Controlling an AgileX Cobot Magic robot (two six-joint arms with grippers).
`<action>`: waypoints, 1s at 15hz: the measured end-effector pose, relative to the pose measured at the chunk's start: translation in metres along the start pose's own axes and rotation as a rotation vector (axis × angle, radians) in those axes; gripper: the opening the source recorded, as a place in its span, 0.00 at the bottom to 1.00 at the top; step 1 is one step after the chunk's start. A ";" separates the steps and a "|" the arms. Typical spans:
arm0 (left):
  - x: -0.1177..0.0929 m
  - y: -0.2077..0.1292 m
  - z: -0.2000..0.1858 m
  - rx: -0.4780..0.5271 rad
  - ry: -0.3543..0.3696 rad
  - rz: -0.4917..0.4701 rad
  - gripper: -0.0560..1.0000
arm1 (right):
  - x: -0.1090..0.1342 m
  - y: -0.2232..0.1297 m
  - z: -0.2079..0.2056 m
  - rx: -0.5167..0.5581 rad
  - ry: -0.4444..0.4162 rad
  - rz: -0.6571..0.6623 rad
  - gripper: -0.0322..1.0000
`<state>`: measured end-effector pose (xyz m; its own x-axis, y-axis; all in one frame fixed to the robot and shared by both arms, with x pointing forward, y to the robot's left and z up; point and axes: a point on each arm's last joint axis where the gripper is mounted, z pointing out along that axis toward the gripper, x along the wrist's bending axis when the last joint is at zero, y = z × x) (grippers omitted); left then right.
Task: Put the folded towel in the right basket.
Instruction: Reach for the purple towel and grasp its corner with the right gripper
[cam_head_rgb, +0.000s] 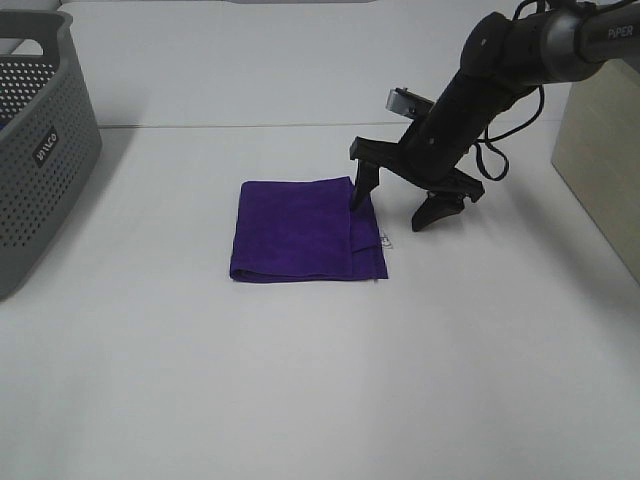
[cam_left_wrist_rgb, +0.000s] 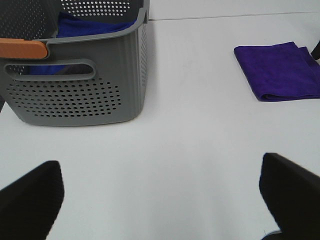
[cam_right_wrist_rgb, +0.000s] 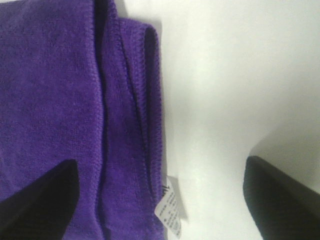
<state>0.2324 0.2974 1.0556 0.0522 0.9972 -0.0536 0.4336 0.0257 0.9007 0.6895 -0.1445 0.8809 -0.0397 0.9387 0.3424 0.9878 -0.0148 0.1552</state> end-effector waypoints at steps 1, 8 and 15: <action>0.000 0.000 0.000 0.000 0.000 0.000 0.99 | 0.000 0.000 0.000 -0.001 -0.005 0.000 0.87; 0.000 0.000 0.000 0.000 0.000 0.000 0.99 | 0.007 0.000 0.009 0.020 0.105 0.099 0.85; 0.000 0.000 0.000 0.000 0.004 0.002 0.99 | 0.065 -0.019 0.047 -0.010 0.175 0.085 0.60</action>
<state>0.2325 0.2978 1.0556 0.0493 0.9976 -0.0495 0.4334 0.0233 0.9009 0.6754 -0.0671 0.8568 0.0177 0.8600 0.5100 0.9872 -0.0959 0.1274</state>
